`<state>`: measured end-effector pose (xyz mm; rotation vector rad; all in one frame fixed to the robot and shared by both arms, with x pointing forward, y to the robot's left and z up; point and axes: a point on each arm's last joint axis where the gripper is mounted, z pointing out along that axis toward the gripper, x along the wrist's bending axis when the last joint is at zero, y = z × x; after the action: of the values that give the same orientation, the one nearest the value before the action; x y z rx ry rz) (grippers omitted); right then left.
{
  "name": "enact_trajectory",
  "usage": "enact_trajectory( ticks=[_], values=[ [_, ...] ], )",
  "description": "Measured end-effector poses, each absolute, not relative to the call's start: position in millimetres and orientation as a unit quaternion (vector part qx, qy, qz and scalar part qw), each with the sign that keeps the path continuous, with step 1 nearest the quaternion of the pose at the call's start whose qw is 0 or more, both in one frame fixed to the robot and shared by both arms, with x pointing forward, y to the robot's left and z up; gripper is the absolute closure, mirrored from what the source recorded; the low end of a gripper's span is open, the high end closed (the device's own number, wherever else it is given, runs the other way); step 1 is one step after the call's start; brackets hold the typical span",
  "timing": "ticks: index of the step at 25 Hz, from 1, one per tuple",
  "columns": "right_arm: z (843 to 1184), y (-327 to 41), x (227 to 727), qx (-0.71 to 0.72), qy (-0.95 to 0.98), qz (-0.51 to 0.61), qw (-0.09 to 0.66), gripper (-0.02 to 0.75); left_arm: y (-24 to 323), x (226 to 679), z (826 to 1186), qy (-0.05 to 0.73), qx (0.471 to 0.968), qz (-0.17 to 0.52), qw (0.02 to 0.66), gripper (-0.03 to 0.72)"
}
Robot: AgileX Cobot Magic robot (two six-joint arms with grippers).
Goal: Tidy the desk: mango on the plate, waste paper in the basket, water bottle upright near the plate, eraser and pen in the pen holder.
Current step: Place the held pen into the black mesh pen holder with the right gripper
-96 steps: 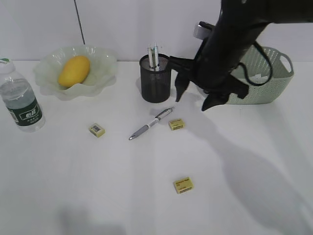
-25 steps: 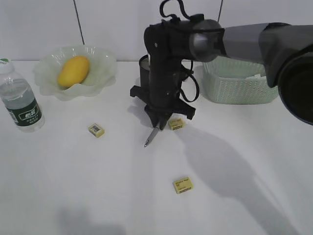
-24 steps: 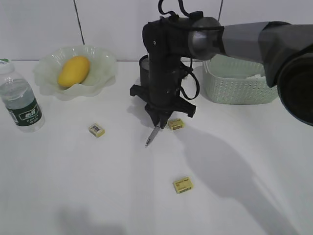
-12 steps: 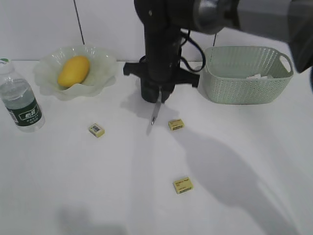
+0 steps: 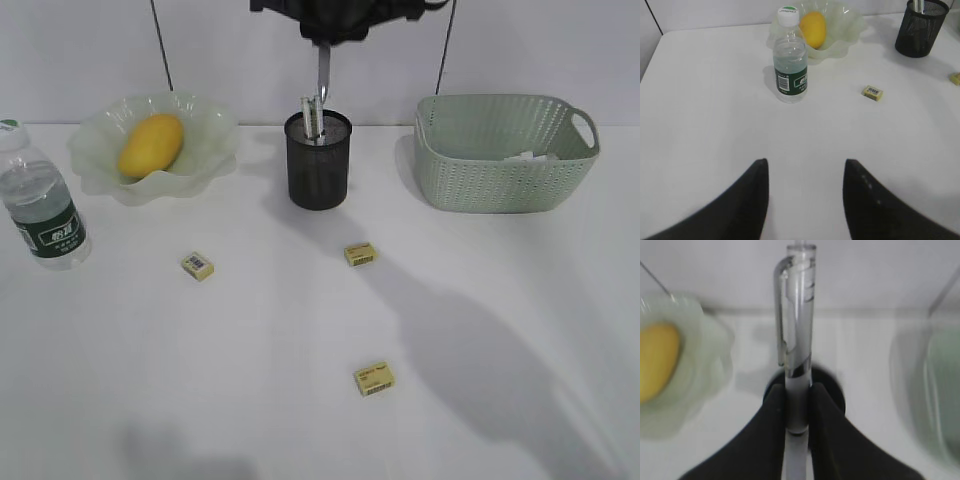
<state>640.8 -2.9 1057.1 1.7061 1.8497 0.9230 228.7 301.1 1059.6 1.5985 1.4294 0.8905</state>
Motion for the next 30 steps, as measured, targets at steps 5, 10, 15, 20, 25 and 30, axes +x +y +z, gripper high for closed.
enact_trajectory(
  ticks=[5,10,15,20,25,30],
  values=[
    [1063.2,1.6,652.0,0.556,0.678,0.384,0.29,0.622,301.1,228.7,1059.6,0.565,0.631,0.352,0.398,0.316],
    [1039.1,6.9,664.5,0.529,0.684,0.379,0.33,0.622,301.1,228.7,1059.6,0.565,0.631,0.352,0.398,0.316],
    [1005.5,14.0,671.5,0.528,0.696,0.364,0.322,0.622,301.1,228.7,1059.6,0.565,0.631,0.352,0.398,0.316],
    [990.4,13.8,671.1,0.539,0.697,0.355,0.313,0.622,301.1,228.7,1059.6,0.565,0.631,0.352,0.398,0.316],
    [972.9,13.0,667.5,0.534,0.708,0.348,0.304,0.622,301.1,228.7,1059.6,0.565,0.631,0.352,0.398,0.316],
    [960.9,12.4,666.0,0.535,0.712,0.342,0.299,0.622,301.1,228.7,1059.6,0.565,0.631,0.352,0.398,0.316]
  ],
)
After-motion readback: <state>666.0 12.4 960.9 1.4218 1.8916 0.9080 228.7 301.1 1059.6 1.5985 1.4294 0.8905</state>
